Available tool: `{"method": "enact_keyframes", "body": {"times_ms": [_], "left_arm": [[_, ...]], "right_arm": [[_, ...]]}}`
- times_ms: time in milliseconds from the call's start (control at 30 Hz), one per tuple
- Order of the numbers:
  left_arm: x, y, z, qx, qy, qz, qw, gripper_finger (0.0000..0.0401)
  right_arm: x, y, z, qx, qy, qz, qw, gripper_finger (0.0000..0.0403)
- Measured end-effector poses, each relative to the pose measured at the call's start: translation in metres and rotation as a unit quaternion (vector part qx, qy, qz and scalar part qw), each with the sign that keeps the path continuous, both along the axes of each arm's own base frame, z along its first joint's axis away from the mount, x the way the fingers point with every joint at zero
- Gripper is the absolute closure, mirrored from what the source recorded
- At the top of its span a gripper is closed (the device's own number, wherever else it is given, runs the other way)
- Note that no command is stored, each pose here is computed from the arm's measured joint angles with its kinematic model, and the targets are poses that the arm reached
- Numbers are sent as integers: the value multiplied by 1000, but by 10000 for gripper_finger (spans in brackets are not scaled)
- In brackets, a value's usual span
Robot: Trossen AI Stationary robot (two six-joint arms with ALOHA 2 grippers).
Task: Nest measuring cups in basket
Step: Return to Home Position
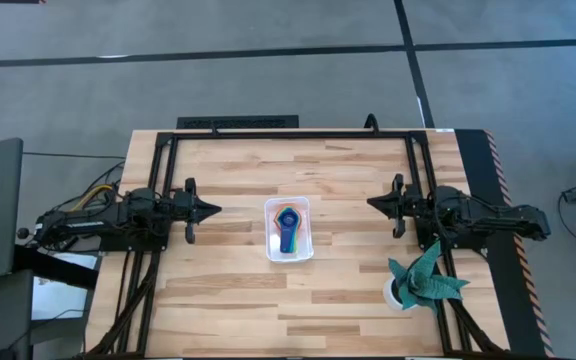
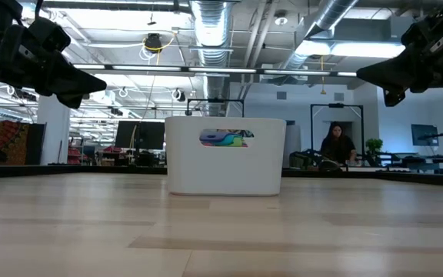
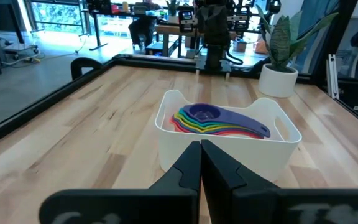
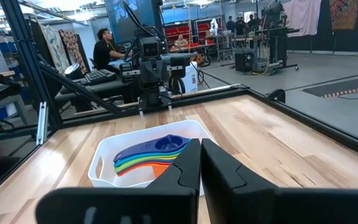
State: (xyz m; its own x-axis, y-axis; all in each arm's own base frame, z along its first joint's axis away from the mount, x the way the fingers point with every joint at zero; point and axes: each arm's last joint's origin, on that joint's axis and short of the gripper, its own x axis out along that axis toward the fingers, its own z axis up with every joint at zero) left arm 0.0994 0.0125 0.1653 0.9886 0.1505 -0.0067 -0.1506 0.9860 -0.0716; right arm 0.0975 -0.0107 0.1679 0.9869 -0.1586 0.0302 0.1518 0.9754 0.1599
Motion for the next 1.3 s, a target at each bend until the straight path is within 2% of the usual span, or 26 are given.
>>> {"method": "enact_keyframes", "body": {"times_ms": [1300], "left_arm": [[0, 0, -1, 0, 3, 0, 1000, 401]], "right_arm": [[0, 0, 0, 0, 0, 0, 1000, 374]]}}
